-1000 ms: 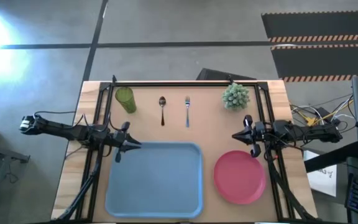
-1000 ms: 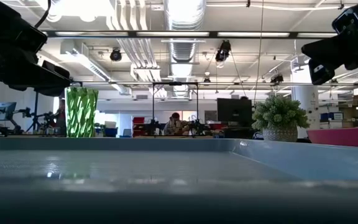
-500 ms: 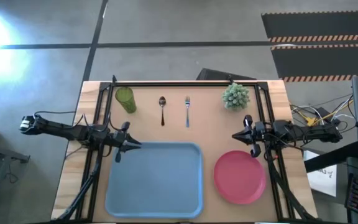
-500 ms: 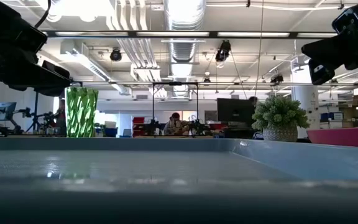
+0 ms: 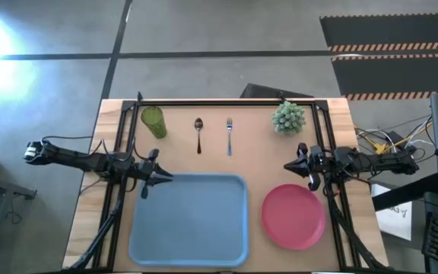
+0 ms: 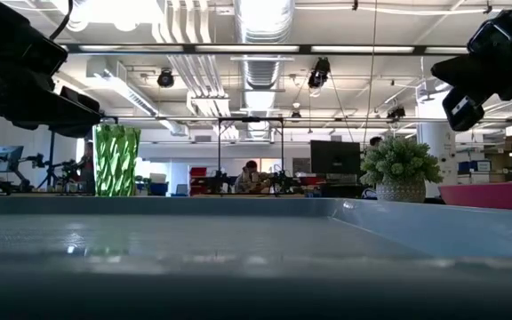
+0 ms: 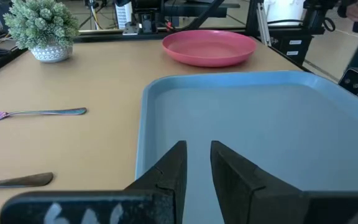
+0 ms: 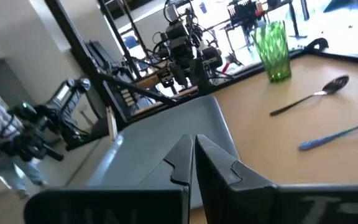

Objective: Pick and place plate/cup/fork/spoon on tray
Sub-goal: Put the pink plate on the blue serving tray

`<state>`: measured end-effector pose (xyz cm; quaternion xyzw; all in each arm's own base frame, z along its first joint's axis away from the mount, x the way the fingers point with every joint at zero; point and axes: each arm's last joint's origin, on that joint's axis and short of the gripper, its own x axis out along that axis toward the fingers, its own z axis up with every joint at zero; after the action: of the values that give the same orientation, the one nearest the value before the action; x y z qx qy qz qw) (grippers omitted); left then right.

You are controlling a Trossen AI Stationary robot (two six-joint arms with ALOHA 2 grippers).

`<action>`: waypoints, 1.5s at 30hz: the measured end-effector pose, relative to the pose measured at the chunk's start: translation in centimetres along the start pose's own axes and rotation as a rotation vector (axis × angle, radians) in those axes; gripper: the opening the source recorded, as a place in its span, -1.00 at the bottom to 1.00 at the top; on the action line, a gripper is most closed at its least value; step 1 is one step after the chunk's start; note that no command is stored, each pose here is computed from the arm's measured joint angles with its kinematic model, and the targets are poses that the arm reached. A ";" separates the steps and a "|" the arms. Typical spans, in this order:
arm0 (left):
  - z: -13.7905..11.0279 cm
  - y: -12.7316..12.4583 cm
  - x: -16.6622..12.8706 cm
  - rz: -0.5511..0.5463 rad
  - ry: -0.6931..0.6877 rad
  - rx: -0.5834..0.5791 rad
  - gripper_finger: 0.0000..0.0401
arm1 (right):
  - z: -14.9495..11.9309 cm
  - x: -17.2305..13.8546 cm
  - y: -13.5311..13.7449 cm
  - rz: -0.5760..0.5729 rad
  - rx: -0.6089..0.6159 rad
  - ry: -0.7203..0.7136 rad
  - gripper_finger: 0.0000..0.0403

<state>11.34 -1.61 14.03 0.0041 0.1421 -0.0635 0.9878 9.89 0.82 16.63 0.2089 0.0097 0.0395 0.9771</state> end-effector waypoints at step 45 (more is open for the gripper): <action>0.0 0.2 0.0 0.081 0.015 0.418 -0.72 | 0.6 -0.1 -0.3 -0.134 0.281 -0.136 -0.96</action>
<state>11.37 -1.37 14.05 0.2148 0.1328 -0.0519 0.9662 9.87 0.28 17.06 0.3445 -0.0372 -0.0418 0.9371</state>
